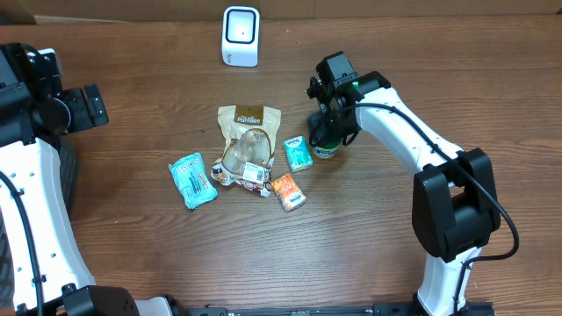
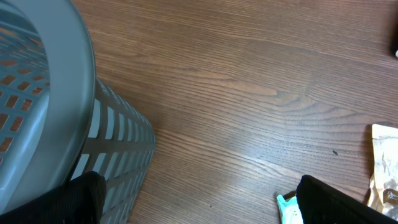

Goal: Scan the item barcode
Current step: 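Reach the right gripper to the green-lidded jar and grasp it, then lift the jar with the right gripper and carry it to the scanner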

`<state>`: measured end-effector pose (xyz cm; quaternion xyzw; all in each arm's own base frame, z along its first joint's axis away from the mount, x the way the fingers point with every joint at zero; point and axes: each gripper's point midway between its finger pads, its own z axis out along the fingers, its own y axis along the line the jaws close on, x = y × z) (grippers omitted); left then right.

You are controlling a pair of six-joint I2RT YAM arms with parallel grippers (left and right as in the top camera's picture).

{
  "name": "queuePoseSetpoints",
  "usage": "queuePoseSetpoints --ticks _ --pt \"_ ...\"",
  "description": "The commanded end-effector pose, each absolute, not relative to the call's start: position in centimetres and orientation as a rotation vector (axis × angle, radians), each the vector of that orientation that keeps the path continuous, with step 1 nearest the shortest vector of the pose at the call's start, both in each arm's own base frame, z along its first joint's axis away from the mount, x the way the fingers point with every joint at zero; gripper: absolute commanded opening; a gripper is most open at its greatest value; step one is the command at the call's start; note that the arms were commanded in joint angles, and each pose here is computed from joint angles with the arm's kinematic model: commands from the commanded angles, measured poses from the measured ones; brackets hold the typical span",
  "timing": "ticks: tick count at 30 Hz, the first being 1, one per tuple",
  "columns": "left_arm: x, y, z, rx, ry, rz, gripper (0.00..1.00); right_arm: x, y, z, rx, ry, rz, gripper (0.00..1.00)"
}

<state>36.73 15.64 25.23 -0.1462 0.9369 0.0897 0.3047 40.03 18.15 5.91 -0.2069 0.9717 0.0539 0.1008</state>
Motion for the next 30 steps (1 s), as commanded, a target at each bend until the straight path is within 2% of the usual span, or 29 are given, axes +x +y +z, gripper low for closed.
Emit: queuePoseSetpoints --ticks 1,11,18,22,30 --pt "36.6 16.0 25.1 -0.367 2.489 0.254 1.00 40.0 19.0 7.4 -0.606 2.863 0.241 0.47" --pt "36.6 16.1 25.1 -0.369 2.489 0.254 1.00 38.4 22.9 18.7 -0.663 2.688 0.622 0.46" --pt "36.6 16.0 25.1 -0.368 2.489 0.254 1.00 33.8 26.8 25.7 -0.990 2.360 1.089 0.46" --pt "36.6 16.0 25.1 -0.368 2.489 0.254 1.00 32.5 27.3 28.1 -1.060 2.194 1.328 0.45" --pt "36.6 16.0 25.1 -0.369 2.489 0.254 1.00 33.1 24.5 31.2 -0.916 2.014 1.652 0.43"
